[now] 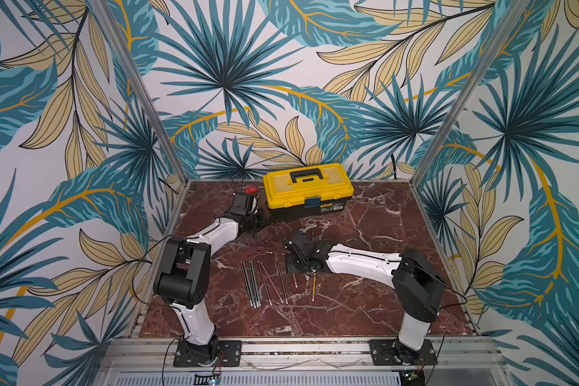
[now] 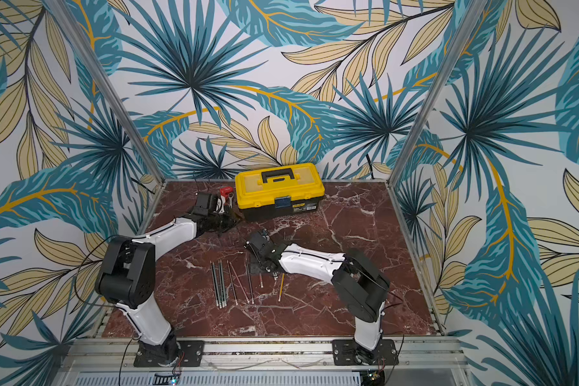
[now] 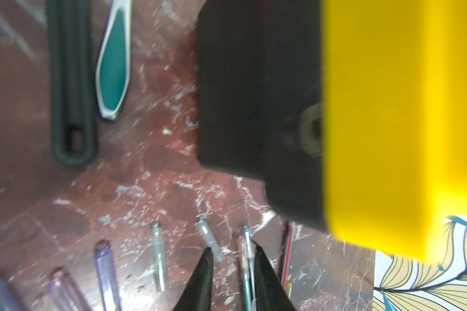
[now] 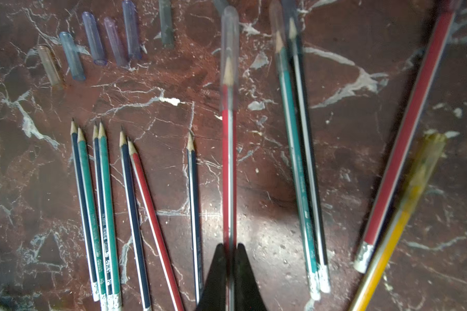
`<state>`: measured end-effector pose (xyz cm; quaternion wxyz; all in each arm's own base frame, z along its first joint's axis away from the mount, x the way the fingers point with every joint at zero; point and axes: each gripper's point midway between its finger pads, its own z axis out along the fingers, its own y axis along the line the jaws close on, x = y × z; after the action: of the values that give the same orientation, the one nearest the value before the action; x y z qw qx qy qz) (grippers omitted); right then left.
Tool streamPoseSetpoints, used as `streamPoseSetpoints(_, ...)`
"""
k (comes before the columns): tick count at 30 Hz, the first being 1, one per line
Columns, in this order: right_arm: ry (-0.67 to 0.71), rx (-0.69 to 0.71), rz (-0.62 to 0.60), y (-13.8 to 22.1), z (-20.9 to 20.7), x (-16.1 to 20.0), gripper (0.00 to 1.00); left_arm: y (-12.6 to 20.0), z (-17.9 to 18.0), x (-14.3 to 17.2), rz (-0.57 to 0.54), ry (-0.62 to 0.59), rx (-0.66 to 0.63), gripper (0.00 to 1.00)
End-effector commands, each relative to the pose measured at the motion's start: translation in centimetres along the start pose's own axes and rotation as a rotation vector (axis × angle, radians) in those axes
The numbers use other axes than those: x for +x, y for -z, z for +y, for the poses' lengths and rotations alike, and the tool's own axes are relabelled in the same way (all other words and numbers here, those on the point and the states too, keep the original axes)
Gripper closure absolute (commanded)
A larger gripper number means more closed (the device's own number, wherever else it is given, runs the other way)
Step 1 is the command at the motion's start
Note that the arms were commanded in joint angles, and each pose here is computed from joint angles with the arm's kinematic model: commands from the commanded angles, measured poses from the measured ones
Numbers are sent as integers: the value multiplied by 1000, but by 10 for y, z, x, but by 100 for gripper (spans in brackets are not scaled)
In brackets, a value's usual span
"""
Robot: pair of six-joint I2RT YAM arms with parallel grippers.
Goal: Remove the protective cover of the pencils
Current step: Adjust the distractor at the center of the board, then remove the protective sleeve from the pencil.
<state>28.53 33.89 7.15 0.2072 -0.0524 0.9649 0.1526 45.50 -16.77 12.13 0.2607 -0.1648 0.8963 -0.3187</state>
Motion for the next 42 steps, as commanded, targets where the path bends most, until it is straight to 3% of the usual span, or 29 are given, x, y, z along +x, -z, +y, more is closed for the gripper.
streamPoseSetpoints(1,-23,-21,-15,7,0,-1,98,-7,-15,-13,-3,-36,30,72)
streamPoseSetpoints(11,-9,-20,-14,9,-6,4,98,-36,-19,-45,3,-6,-6,74)
streamPoseSetpoints(21,6,-27,-11,10,-8,7,98,-34,-23,-76,-6,5,-30,74)
streamPoseSetpoints(28,17,-59,-11,13,2,3,98,12,-26,-49,-51,20,30,73)
streamPoseSetpoints(32,24,-67,-19,15,4,1,98,37,-25,-23,-99,25,86,68)
streamPoseSetpoints(42,53,-104,-32,23,13,-6,98,44,-38,21,-84,-64,151,61)
